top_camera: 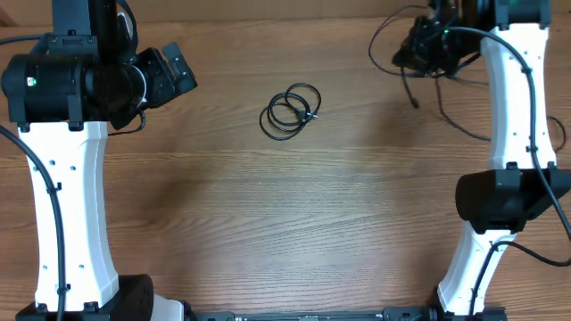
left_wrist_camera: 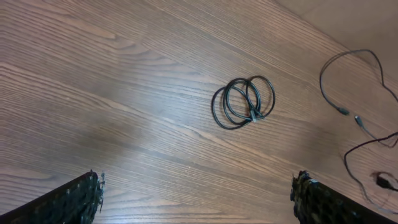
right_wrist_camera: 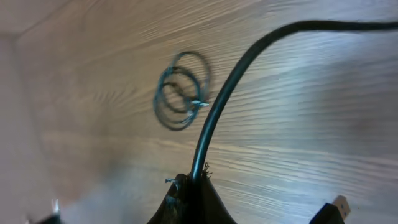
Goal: Untangle cables
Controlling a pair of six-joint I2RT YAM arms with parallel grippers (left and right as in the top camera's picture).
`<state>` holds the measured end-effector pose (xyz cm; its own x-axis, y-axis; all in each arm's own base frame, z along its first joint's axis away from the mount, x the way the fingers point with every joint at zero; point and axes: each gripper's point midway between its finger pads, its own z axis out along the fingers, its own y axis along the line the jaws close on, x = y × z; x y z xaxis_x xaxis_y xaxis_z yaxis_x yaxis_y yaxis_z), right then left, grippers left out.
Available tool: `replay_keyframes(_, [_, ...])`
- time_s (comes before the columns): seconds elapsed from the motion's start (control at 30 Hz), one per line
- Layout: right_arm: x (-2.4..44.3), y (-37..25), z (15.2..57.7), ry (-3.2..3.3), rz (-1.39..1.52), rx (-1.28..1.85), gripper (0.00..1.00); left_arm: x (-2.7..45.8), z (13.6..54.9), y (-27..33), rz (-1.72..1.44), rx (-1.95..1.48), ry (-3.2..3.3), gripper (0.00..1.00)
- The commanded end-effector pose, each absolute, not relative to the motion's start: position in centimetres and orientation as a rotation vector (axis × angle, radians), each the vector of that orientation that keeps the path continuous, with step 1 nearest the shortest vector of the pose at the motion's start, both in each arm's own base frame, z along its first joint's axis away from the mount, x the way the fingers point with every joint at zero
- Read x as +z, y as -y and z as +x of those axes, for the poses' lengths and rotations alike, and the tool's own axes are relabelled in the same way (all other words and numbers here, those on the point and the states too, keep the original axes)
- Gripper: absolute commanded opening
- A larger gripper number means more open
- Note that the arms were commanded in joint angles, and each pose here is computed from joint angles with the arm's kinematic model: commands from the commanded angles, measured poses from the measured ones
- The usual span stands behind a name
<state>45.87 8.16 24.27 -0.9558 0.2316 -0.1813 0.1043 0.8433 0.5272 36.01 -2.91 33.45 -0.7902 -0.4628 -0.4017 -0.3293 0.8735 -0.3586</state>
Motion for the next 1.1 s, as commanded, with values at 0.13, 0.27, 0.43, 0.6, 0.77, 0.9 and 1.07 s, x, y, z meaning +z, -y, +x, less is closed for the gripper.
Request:
replay_keyframes(0.13, [25.8,-10.8,45.7,-2.709,0.027,0.929,0.04,33.2,36.4,2.6,-0.568,-0.339,-2.554,0.99])
replay_keyframes(0.27, [25.4,-10.0,46.1,-2.717,0.04,0.85,0.04,33.2,36.6,2.6,-0.566,-0.341,-2.548,1.0])
replay_keyframes(0.43, [24.8,-8.9,46.5,-2.73,0.061,0.745,0.04,33.1,36.3,2.6,-0.57,-0.337,-2.562,1.0])
replay_keyframes(0.6, [24.5,-8.0,47.1,-2.726,0.07,0.668,0.06,33.0,36.2,2.6,-0.571,-0.337,-2.564,1.0])
replay_keyframes(0.77, [24.1,-7.0,47.2,-2.74,0.095,0.576,0.06,33.0,36.2,2.6,-0.571,-0.336,-2.564,1.0])
replay_keyframes(0.9, [23.4,-4.8,47.5,-2.757,0.239,0.409,0.06,33.0,36.2,2.5,-0.572,-0.333,-2.563,0.99])
replay_keyframes(1.07, [23.1,-4.4,47.2,-2.773,0.267,0.379,0.11,33.1,36.4,2.2,-0.577,-0.306,-2.552,0.99])
